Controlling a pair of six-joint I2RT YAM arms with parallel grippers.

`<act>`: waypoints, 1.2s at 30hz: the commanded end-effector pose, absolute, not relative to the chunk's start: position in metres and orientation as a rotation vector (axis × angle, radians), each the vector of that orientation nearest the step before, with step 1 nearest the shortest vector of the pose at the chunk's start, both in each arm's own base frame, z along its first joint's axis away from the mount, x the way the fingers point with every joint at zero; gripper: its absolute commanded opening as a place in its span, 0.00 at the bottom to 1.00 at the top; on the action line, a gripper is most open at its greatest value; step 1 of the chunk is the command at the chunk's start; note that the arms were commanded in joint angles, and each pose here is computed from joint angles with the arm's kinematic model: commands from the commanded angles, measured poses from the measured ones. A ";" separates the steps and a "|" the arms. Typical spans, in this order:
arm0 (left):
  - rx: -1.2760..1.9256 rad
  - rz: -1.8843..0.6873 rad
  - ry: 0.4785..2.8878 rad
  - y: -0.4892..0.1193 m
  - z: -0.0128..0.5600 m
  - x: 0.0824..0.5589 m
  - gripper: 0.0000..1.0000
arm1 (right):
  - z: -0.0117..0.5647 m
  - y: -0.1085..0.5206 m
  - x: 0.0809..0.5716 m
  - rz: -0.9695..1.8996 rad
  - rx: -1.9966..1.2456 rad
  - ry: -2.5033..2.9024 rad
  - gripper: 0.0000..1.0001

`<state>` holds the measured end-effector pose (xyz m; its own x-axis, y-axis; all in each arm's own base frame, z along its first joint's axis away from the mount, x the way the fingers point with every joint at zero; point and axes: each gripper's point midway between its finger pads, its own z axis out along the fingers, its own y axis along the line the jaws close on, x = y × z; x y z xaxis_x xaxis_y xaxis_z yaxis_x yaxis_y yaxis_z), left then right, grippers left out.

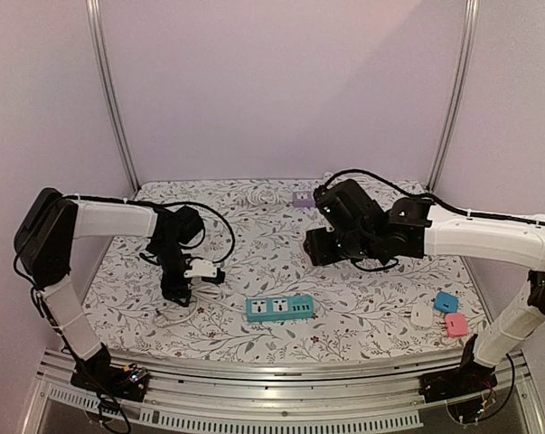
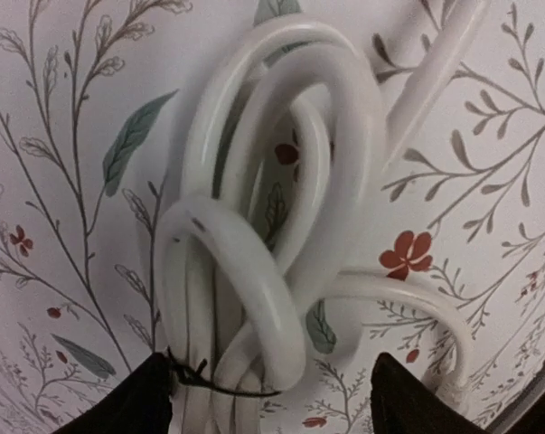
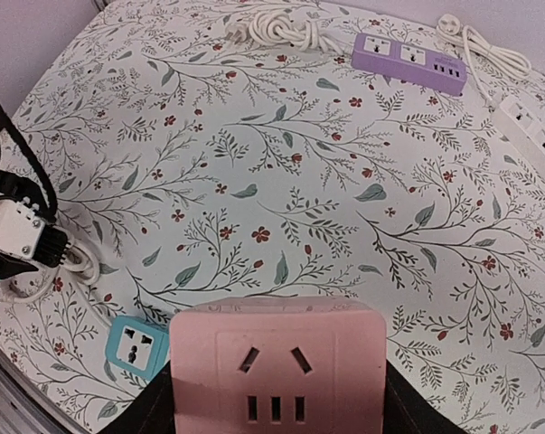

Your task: Insert the plug

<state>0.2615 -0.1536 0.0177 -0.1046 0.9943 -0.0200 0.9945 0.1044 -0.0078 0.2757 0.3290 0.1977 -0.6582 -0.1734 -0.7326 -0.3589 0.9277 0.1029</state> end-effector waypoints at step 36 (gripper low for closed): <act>1.509 -0.457 2.479 -0.190 0.079 0.189 1.00 | 0.107 0.397 0.208 0.228 -0.565 2.486 0.00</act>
